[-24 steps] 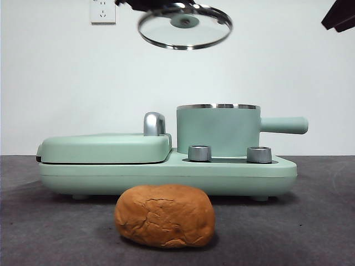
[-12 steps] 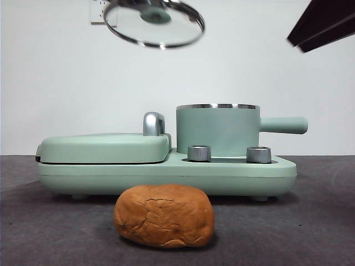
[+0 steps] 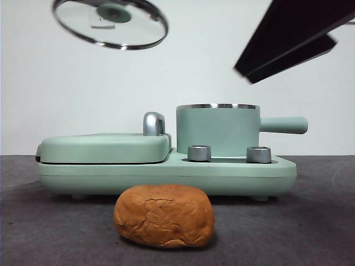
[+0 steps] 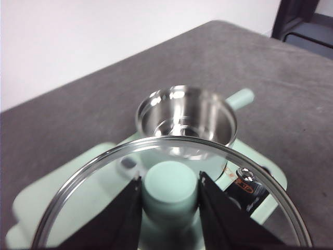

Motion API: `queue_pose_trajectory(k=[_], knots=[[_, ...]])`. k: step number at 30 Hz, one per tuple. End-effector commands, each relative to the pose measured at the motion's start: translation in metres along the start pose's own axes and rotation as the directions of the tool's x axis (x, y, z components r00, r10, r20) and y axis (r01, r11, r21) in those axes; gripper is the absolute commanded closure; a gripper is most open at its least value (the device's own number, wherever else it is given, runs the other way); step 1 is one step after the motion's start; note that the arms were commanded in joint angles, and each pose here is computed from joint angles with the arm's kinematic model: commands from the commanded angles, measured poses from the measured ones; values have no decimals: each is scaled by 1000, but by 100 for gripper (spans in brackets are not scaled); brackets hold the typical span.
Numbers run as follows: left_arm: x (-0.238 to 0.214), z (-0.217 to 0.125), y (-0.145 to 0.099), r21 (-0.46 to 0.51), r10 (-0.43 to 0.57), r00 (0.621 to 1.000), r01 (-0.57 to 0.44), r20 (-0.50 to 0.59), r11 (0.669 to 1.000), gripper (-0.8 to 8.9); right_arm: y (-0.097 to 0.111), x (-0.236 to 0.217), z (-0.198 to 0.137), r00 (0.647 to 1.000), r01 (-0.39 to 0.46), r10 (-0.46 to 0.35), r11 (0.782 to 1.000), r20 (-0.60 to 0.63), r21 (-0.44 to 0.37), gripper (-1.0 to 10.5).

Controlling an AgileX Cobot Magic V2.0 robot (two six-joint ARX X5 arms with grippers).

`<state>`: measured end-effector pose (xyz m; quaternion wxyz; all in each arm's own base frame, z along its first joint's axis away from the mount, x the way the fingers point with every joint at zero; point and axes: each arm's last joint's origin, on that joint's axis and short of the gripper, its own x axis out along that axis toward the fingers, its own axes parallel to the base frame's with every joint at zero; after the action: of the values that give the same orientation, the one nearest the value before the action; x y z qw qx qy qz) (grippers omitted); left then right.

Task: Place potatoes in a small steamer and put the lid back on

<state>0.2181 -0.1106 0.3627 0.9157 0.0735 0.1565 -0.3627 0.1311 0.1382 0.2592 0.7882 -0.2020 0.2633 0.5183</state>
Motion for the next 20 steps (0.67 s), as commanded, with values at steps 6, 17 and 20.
queue_pose_trajectory(k=[6, 17, 20], knots=[[-26, 3, -6, -19, 26, 996, -24, 87, 1000, 801, 2, 42, 8, 997, -67, 66, 997, -34, -41, 541], [-33, 4, -7, -22, 76, 993, -74, 92, 997, 801, 4, 95, 1, 987, -124, 119, 991, -105, -48, 506], [-33, 4, -7, -22, 76, 993, -74, 93, 997, 801, 3, 107, -4, 984, -130, 124, 991, -130, -40, 504]])
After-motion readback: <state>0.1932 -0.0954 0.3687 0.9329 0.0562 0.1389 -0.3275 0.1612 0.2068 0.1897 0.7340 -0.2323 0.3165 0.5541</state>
